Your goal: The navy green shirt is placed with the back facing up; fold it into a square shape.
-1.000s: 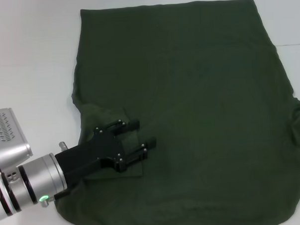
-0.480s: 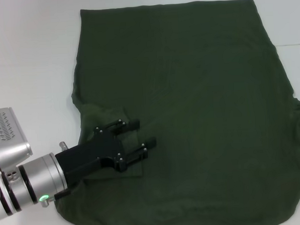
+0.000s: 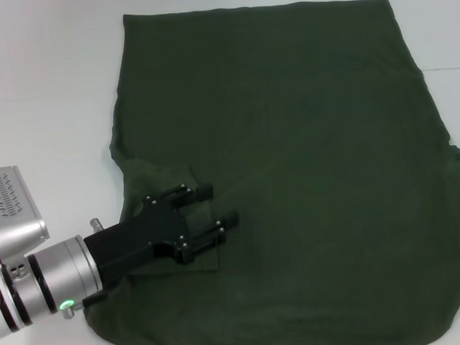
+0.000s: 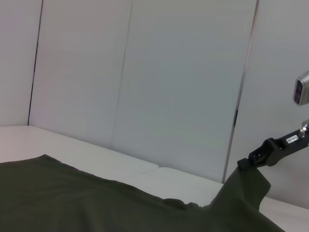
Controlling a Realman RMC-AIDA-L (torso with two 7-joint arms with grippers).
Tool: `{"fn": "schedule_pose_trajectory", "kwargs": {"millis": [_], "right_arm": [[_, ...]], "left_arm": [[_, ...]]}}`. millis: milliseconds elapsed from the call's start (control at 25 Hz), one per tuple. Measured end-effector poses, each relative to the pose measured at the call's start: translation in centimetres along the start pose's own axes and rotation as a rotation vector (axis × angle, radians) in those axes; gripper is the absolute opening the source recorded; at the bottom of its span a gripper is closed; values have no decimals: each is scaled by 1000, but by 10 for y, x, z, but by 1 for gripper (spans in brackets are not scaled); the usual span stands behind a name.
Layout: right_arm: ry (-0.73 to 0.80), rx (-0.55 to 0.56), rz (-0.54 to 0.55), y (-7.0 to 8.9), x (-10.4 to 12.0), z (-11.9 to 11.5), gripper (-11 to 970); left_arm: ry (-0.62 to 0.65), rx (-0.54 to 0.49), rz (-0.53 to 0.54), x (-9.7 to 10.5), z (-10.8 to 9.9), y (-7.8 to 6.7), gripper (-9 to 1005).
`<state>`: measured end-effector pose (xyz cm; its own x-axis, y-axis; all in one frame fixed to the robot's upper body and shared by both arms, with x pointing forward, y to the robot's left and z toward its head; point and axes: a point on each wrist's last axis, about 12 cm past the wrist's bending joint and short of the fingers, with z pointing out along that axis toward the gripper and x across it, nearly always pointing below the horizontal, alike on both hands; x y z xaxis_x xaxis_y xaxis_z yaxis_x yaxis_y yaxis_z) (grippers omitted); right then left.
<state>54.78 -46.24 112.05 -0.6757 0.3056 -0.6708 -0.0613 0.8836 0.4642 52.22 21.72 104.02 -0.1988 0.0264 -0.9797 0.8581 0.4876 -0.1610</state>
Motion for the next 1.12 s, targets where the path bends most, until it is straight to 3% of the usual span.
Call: {"fn": "schedule_pose_trajectory", "kwargs": {"millis": [1120], "right_arm": [[14, -95, -21, 23, -22, -1, 59]], "left_arm": [[0, 2, 3, -1, 1, 1, 627]]}}
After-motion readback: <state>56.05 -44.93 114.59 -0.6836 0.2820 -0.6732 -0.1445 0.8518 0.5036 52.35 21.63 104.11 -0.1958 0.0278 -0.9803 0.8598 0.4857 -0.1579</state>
